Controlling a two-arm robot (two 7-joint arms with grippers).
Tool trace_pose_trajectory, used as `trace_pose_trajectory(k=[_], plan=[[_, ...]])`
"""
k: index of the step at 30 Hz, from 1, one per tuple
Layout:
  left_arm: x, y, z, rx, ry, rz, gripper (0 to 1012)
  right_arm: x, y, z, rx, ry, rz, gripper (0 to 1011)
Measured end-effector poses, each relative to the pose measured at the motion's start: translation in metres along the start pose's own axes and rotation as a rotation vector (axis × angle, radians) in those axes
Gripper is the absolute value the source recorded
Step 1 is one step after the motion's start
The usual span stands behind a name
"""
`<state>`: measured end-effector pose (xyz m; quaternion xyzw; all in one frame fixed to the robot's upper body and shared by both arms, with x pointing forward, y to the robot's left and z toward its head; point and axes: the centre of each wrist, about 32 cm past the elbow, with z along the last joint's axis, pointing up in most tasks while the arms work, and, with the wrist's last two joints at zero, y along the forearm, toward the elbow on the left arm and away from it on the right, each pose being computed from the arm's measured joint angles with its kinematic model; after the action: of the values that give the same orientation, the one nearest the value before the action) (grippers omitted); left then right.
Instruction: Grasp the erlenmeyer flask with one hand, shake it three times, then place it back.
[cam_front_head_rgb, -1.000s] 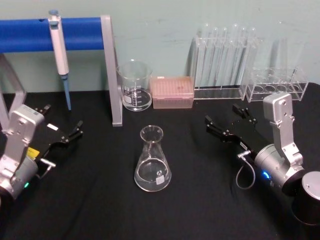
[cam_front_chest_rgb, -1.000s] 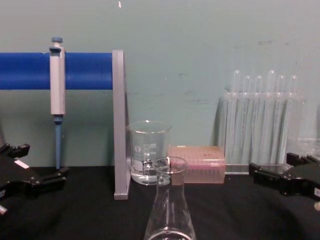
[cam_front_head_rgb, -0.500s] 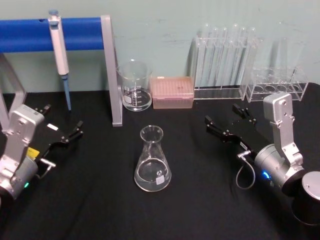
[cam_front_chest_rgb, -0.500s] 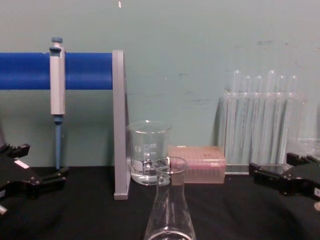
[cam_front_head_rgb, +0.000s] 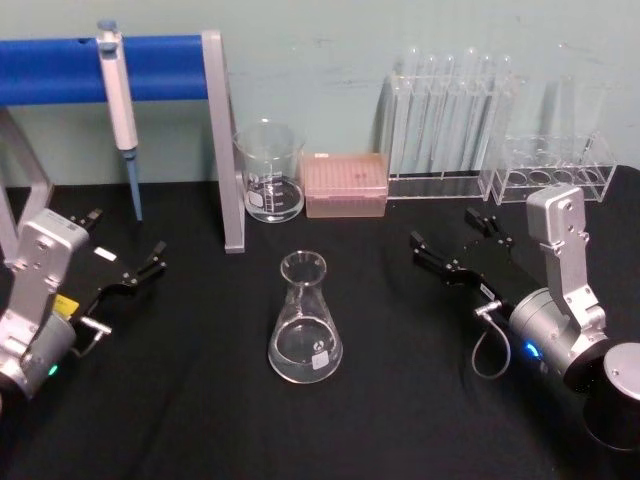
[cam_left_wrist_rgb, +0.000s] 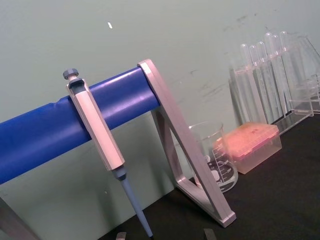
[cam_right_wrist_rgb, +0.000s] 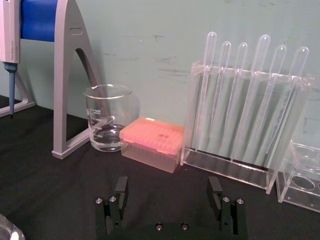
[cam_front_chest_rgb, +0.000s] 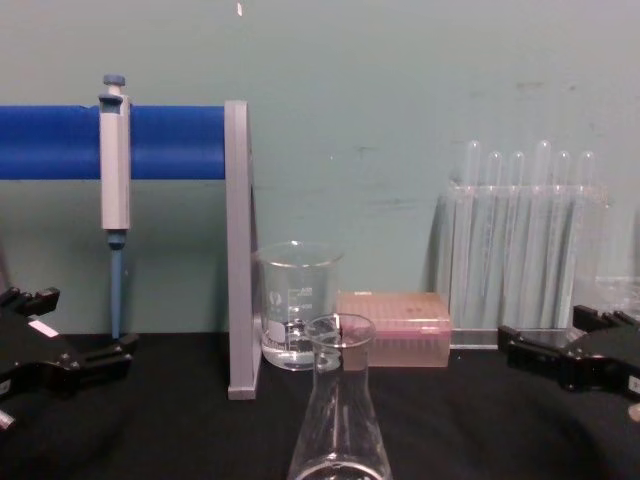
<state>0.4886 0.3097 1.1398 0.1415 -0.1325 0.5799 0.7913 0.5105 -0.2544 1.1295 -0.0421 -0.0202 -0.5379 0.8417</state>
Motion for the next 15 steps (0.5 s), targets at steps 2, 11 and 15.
trace_pose_trajectory(k=[2, 11, 15], plan=[[0.0, 0.0, 0.0, 0.0, 0.0, 0.0, 1001, 0.0, 0.0, 0.0, 0.0, 0.0, 0.0, 1000], [0.0, 0.0, 0.0, 0.0, 0.0, 0.0, 1001, 0.0, 0.0, 0.0, 0.0, 0.0, 0.0, 1000], [0.0, 0.0, 0.0, 0.0, 0.0, 0.0, 1001, 0.0, 0.0, 0.0, 0.0, 0.0, 0.0, 1000]])
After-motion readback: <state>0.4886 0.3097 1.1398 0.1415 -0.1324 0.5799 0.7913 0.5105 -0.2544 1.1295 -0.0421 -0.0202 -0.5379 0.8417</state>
